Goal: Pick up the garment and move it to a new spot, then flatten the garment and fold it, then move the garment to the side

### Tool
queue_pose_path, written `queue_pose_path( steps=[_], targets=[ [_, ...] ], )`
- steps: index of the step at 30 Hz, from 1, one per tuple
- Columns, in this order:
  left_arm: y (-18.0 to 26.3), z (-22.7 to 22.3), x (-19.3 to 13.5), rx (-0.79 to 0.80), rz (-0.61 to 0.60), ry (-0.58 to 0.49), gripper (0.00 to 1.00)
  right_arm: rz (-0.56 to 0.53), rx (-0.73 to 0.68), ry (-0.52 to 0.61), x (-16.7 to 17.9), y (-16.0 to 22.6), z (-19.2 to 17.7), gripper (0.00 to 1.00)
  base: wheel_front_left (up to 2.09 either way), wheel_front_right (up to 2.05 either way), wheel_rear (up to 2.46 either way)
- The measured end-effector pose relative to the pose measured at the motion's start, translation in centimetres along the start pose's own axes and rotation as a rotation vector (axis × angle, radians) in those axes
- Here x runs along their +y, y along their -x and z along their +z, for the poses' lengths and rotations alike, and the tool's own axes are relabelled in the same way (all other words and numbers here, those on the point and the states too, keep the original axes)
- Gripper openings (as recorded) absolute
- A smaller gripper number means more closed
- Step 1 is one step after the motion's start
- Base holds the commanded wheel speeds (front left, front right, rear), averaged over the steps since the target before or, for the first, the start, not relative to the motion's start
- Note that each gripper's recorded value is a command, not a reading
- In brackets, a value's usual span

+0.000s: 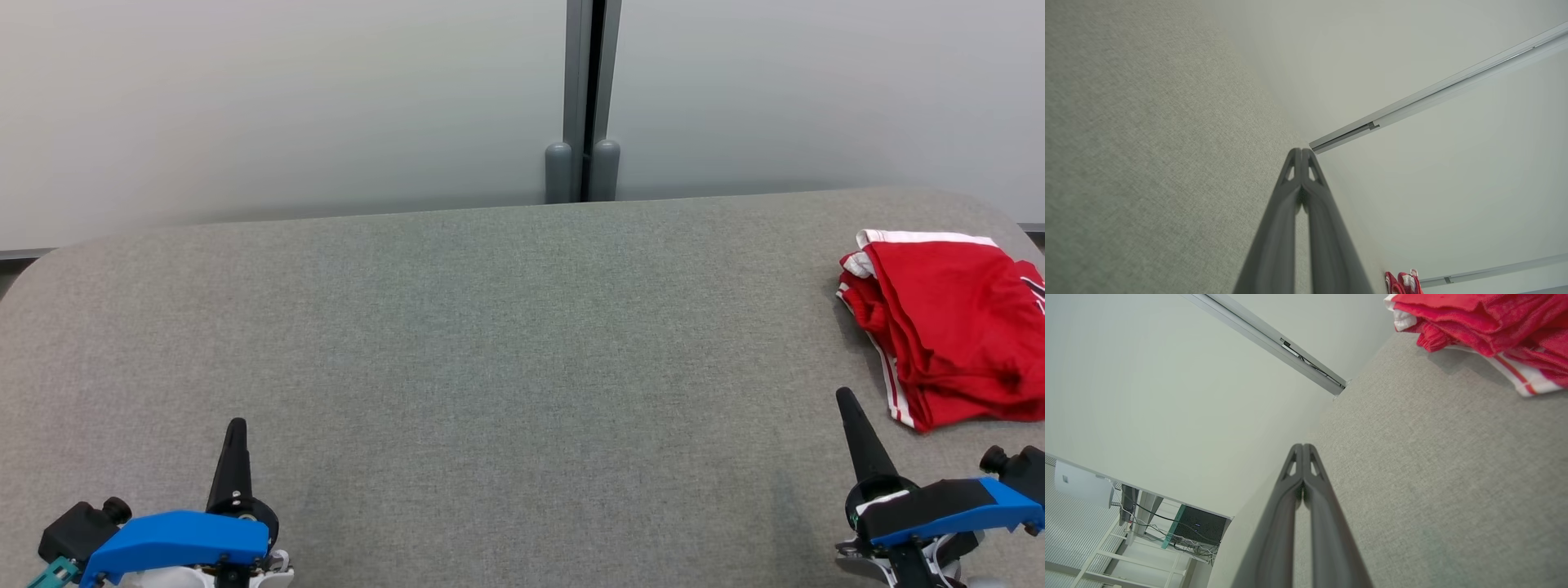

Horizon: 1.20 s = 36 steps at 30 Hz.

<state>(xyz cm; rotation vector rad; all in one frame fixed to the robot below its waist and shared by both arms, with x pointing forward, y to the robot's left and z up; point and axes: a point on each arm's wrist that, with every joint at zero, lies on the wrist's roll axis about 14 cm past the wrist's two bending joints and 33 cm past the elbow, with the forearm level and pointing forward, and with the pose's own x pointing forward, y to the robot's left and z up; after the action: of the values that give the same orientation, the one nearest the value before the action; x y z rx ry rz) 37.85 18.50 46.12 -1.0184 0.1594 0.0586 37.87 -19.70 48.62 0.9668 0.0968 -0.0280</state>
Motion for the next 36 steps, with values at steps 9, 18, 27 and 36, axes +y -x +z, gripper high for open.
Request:
queue_pose_path(
  steps=[9,18,27,36],
  targets=[
    [-0.1,0.5,-0.3,-0.011,-0.009,0.094,0.0,0.006,-0.008,-0.1,0.1,-0.1,0.2,0.0,0.0,0.0,0.0],
    [-0.2,0.8,-0.8,-0.018,-0.024,0.176,0.0,0.012,-0.014,-0.19,0.2,-0.1,0.3,0.0,0.0,0.0,0.0],
    [-0.2,1.5,-1.0,-0.03,-0.039,0.252,0.0,0.026,-0.021,-0.275,0.5,-0.3,0.5,0.0,0.0,0.0,0.0],
    [-0.3,1.8,-1.6,-0.033,-0.06,0.324,0.0,0.037,-0.029,-0.352,0.7,-0.4,0.8,0.0,0.0,0.0,0.0]
  ],
)
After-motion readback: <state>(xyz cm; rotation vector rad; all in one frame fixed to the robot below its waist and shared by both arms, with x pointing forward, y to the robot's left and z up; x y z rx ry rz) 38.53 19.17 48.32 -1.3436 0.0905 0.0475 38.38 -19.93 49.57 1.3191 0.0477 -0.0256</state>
